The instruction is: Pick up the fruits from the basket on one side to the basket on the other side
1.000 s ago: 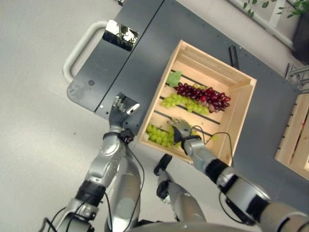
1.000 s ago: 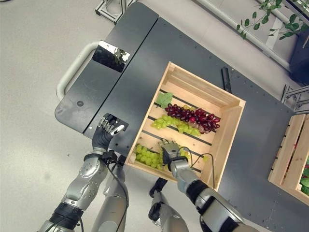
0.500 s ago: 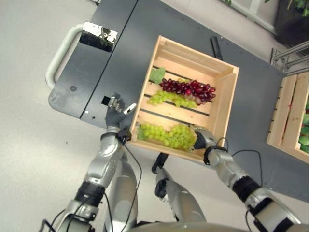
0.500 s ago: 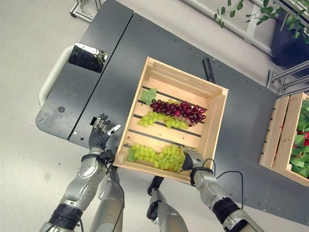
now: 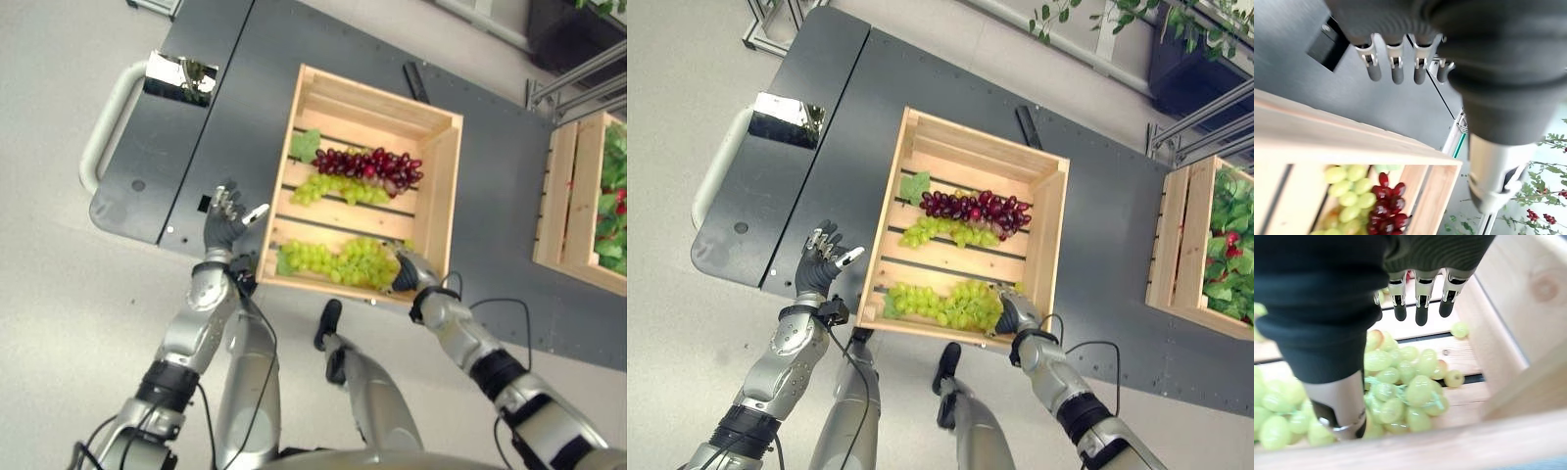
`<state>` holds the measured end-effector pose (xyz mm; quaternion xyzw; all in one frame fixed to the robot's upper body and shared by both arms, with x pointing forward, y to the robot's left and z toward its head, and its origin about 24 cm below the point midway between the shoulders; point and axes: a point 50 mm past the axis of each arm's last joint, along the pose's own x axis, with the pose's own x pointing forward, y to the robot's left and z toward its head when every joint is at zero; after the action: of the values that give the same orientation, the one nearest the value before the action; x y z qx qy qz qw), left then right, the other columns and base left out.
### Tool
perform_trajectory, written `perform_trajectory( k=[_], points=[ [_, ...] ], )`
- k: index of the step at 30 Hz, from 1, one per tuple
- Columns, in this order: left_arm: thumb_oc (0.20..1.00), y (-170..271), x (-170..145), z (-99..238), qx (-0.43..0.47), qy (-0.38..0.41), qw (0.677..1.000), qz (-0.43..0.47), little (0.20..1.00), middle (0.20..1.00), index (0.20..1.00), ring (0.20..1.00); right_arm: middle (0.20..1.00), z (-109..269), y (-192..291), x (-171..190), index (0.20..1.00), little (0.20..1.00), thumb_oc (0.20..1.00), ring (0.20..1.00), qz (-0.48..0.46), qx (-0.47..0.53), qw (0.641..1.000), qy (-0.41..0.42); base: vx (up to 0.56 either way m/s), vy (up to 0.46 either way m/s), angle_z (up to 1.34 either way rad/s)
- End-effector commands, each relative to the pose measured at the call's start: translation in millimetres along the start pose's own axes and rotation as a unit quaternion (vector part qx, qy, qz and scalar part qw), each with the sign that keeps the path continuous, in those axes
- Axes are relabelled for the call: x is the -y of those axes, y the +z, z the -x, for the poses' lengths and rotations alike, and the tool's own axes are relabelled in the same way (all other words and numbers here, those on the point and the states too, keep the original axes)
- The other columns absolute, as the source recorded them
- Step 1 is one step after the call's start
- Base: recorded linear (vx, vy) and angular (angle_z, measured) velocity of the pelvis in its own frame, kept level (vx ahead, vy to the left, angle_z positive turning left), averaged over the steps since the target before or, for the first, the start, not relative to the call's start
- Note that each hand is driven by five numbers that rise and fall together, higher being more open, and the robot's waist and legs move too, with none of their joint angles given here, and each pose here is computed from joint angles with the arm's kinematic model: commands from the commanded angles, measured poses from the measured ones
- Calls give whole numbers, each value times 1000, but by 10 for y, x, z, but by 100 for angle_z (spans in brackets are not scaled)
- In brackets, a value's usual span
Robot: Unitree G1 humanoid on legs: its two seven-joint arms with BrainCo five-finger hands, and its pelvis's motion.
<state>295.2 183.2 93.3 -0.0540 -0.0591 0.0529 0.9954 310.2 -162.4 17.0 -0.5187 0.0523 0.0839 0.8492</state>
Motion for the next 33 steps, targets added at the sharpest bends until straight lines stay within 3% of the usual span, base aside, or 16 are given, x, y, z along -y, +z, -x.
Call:
perform_trajectory(
  k=[1, 10, 26, 33],
  points=[
    [1000, 197, 71, 15, 52, -21, 998, 26, 1000, 1000, 1000, 1000, 1000, -3, 23, 158, 1000, 1000, 1000, 1000, -17, 17, 999, -25, -225, -121, -35],
    [1000, -22, 65, 161, 5, -31, 999, 38, 1000, 1000, 1000, 1000, 1000, 89, -41, 292, 1000, 1000, 1000, 1000, -97, 17, 994, -48, -153, -35, -18],
    [1000, -10, 57, 215, 0, -56, 998, 22, 1000, 1000, 1000, 1000, 1000, 164, -16, 217, 1000, 1000, 1000, 1000, -225, 7, 973, -48, -127, 27, 13],
    [1000, 9, 54, 210, 3, -61, 998, 4, 1000, 1000, 1000, 1000, 1000, 106, 270, 144, 1000, 1000, 1000, 1000, -263, 43, 963, -32, -24, 104, 13]
  ],
)
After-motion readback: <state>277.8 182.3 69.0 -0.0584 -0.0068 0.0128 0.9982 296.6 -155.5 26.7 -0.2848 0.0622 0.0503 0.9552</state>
